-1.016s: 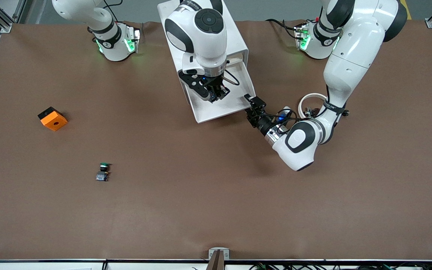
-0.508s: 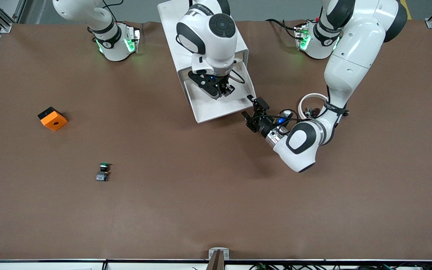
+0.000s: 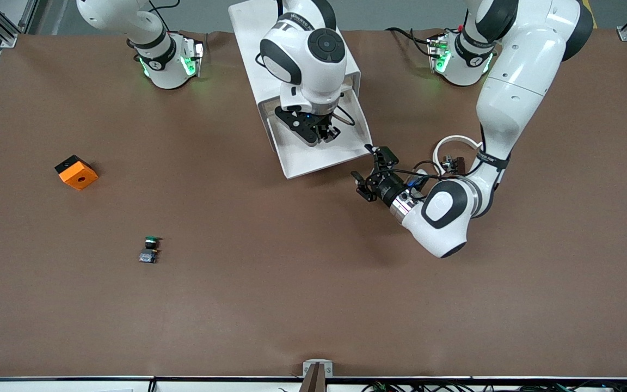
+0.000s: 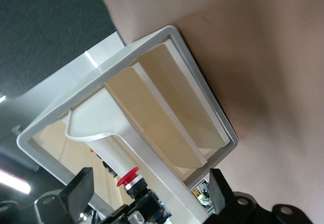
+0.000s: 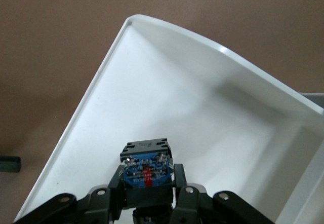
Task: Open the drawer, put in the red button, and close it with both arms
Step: 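Lower the red button into the open drawer and open the right gripper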
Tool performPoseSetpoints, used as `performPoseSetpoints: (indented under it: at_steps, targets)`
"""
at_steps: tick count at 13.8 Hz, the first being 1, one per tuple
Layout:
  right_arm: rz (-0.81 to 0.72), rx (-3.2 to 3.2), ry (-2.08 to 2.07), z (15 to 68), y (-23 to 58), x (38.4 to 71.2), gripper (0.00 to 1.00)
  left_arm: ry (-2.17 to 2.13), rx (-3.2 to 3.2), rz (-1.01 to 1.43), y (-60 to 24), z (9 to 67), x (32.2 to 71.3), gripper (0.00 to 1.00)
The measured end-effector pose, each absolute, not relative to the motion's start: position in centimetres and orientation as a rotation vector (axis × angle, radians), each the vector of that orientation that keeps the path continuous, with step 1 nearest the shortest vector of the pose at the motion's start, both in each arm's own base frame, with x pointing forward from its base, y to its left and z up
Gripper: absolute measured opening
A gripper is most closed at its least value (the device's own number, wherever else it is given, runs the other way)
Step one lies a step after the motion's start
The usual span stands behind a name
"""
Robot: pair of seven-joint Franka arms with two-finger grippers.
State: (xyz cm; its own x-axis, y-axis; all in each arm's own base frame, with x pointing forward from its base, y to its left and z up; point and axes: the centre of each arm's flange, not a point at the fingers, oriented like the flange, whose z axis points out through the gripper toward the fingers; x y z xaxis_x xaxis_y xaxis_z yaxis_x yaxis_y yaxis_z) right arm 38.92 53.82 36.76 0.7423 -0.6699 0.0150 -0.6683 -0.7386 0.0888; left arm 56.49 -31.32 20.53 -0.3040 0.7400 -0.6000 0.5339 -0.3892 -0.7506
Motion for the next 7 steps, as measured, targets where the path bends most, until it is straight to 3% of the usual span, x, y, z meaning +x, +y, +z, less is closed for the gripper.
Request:
performPoseSetpoints:
  at_steps: [5,6,7]
  targets:
    - [-0.013,2.855,-1.124,37.6,53.3,40.2,0.94,-1.496,-2.001,1.751,-31.2,21.7,57.3,1.00]
    - [-0.009,2.863,-1.123,38.2,53.1,40.8,1.00,-1.445,-2.084,1.729,-31.3,22.0,57.5,1.00]
    - [-0.010,2.867,-1.116,39.2,52.5,41.7,1.00,-1.391,-2.167,1.710,-31.4,22.4,57.7,1.00]
